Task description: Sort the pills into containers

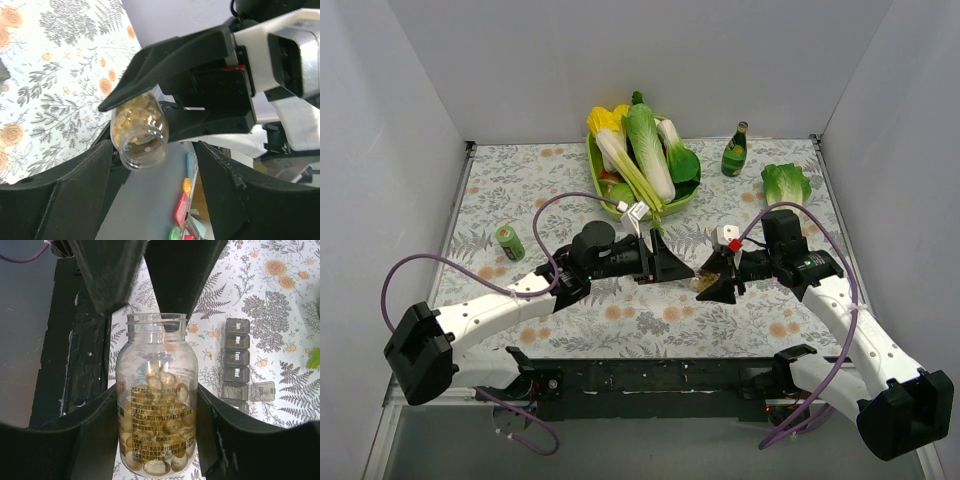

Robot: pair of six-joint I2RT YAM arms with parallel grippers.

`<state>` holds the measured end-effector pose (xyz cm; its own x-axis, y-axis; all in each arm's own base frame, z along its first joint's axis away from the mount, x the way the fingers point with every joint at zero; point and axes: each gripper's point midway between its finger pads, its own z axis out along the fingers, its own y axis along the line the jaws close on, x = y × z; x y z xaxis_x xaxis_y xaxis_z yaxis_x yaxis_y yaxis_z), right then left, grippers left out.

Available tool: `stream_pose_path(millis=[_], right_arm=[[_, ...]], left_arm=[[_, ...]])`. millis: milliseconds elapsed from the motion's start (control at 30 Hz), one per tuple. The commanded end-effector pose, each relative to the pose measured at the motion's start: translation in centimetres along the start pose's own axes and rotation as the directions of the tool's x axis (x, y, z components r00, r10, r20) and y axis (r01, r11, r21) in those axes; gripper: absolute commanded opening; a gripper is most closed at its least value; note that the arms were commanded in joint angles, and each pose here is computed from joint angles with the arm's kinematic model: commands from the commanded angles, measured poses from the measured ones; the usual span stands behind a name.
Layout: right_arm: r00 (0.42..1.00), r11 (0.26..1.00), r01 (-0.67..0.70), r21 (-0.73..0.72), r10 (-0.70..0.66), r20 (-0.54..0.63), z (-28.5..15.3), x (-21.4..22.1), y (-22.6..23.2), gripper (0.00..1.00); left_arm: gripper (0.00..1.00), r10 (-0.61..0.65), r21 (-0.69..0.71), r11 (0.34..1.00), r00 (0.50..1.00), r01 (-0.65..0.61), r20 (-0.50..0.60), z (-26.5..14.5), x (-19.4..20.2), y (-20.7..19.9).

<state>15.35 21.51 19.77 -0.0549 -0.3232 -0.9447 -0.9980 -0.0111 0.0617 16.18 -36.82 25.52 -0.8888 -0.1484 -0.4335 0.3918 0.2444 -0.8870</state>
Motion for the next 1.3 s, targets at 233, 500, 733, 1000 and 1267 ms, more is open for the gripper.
stream_pose_path(millis=[233,500,733,1000,1267], right_arm=[[1.0,1.0,0.0,-0.017,0.0,0.02,0.1,-0.4,0.3,0.01],[1.0,1.0,-0.005,-0.011,0.005,0.015,0.1,-0.2,0.2,0.01],[1.0,1.0,-0.005,0.002,0.005,0.015,0.1,-0.3,-0.1,0.04],[0.999,1.0,-0.009,0.001,0.009,0.042,0.0,-1.1,0.0,0.42],[0.998,1.0,-0.021,-0.005,0.021,0.067,-0.2,-1.9,0.0,0.66]], left_arm=[[0.58,0.009,-0.115,0.993,1.0,-0.011,-0.012,1.0,-0.4,0.5],[0.42,0.001,-0.161,0.987,0.999,-0.007,-0.037,1.5,0.0,0.6],[0.01,-0.052,-0.17,0.984,0.998,0.044,-0.043,1.2,0.4,0.4],[0.0,-0.145,-0.108,0.984,0.989,0.145,0.011,0.5,0.0,-1.3],[0.0,-0.173,-0.125,0.976,0.984,0.176,0.031,0.3,0.0,-0.6]])
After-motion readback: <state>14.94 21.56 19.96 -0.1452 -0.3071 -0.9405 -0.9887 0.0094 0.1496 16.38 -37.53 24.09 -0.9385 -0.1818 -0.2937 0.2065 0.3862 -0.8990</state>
